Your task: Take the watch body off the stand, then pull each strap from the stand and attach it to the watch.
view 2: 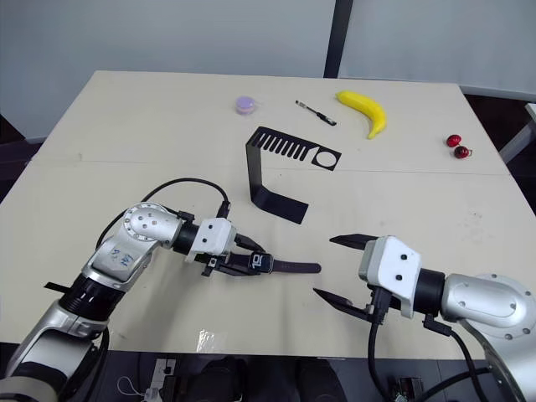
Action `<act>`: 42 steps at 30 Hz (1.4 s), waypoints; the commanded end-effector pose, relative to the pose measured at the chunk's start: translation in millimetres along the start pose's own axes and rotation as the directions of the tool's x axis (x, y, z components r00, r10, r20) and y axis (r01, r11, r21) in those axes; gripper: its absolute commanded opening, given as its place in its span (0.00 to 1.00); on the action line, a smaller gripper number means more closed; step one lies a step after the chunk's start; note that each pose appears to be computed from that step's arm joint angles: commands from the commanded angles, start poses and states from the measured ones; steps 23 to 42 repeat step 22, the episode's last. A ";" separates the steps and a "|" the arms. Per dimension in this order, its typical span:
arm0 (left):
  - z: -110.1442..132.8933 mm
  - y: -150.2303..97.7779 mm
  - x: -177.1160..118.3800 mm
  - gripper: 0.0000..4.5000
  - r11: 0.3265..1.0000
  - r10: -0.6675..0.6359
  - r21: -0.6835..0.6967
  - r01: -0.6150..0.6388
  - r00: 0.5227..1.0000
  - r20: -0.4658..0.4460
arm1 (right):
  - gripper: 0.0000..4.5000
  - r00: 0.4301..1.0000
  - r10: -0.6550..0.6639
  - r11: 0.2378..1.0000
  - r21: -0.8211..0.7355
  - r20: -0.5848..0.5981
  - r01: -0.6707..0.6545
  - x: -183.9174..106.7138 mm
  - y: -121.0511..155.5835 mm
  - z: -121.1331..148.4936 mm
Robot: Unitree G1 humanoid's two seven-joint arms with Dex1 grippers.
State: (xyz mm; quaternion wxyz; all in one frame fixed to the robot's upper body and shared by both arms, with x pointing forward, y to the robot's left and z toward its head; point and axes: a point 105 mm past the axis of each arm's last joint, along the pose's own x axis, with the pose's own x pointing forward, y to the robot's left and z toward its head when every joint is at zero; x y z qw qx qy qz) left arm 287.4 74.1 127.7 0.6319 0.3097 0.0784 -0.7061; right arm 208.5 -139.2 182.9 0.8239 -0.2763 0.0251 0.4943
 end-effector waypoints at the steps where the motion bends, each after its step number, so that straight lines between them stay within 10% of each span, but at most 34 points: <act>1: -7.6 2.9 8.9 0.35 1.000 0.008 -0.010 -0.008 0.999 -0.043 | 1.00 1.000 -0.014 1.000 -0.024 -0.003 0.014 0.4 0.0 0.9; 2: -8.7 4.7 11.1 0.35 0.999 0.022 -0.026 -0.023 0.999 -0.038 | 1.00 1.000 -0.016 1.000 -0.022 -0.007 0.016 0.4 -0.2 -0.2; 7: 4.0 8.0 -11.6 0.99 0.986 0.061 -0.157 -0.051 0.996 0.060 | 1.00 1.000 -0.004 1.000 0.010 -0.025 0.004 -6.8 -0.3 -3.0; 12: 20.4 -8.7 -89.3 1.00 0.973 0.065 -0.226 -0.036 0.990 0.123 | 1.00 1.000 0.008 0.993 0.115 0.002 -0.009 -26.8 -9.2 1.0; 20: -3.5 -42.0 -210.3 1.00 0.911 0.254 -0.290 -0.293 0.953 -0.164 | 1.00 0.990 0.091 0.969 0.240 -0.108 -0.063 -76.0 -18.5 -14.6; 42: -6.4 -47.1 -214.8 1.00 0.908 0.264 -0.281 -0.311 0.945 -0.191 | 1.00 0.991 0.079 0.968 0.245 -0.105 -0.051 -79.8 -22.9 -17.2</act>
